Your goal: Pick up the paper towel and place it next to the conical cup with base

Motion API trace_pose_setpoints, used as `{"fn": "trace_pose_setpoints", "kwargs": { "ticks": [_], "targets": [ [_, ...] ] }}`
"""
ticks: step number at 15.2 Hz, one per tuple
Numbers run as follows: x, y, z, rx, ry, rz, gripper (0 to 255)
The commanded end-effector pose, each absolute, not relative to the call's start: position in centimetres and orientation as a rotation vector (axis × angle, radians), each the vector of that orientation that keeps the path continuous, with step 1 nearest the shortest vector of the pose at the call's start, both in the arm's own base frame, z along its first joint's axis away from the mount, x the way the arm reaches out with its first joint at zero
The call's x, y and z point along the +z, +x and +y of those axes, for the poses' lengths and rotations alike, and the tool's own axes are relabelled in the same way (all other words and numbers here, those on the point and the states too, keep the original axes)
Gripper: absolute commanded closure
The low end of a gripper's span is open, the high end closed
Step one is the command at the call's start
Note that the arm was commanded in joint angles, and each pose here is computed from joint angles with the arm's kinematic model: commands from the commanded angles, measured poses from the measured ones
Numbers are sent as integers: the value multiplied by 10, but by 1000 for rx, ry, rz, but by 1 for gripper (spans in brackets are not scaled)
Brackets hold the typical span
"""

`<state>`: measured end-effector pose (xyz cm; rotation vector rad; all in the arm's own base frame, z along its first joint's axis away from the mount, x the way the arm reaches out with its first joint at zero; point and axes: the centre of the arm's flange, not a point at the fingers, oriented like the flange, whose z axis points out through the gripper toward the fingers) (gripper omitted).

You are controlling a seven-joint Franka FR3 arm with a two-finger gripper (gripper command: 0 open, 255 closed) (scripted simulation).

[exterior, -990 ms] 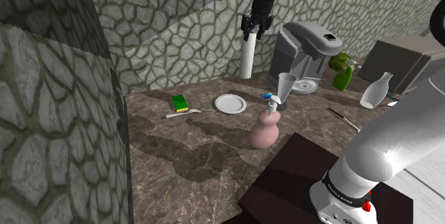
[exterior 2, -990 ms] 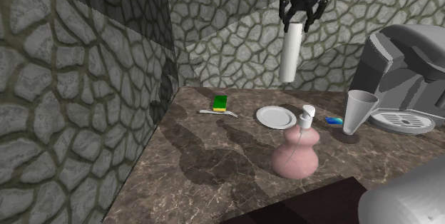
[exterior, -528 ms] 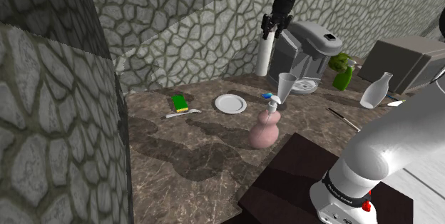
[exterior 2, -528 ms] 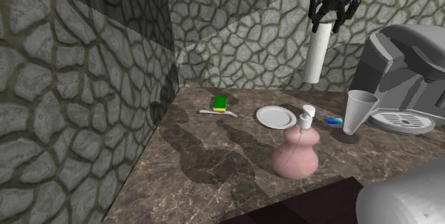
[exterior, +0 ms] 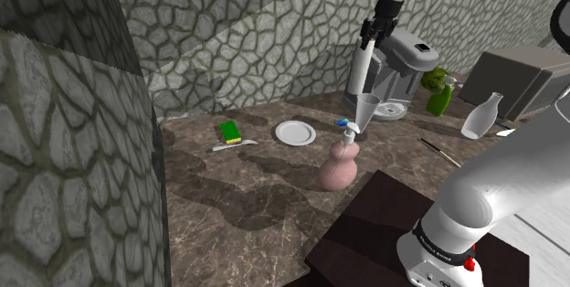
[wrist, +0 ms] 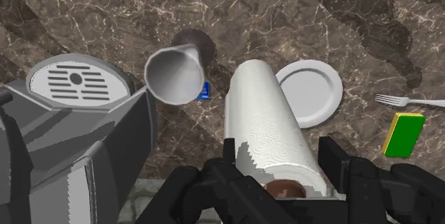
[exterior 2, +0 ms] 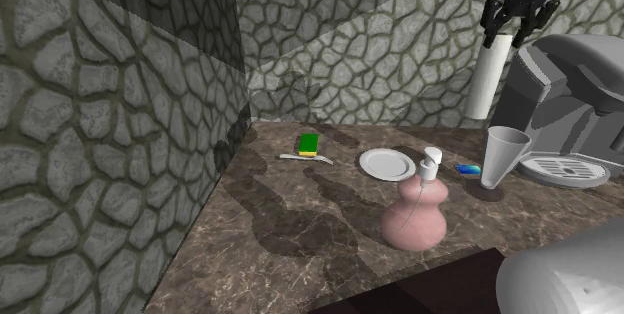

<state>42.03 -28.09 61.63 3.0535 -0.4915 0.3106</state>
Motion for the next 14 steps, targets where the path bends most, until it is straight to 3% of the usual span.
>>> {"fn": "trace_pose_setpoints", "kwargs": {
  "ticks": [1, 14],
  "targets": [
    [615, 408, -305, 311, 3054, -488, 255],
    [615, 335, -460, 311, 3054, -488, 255]
  ]
}}
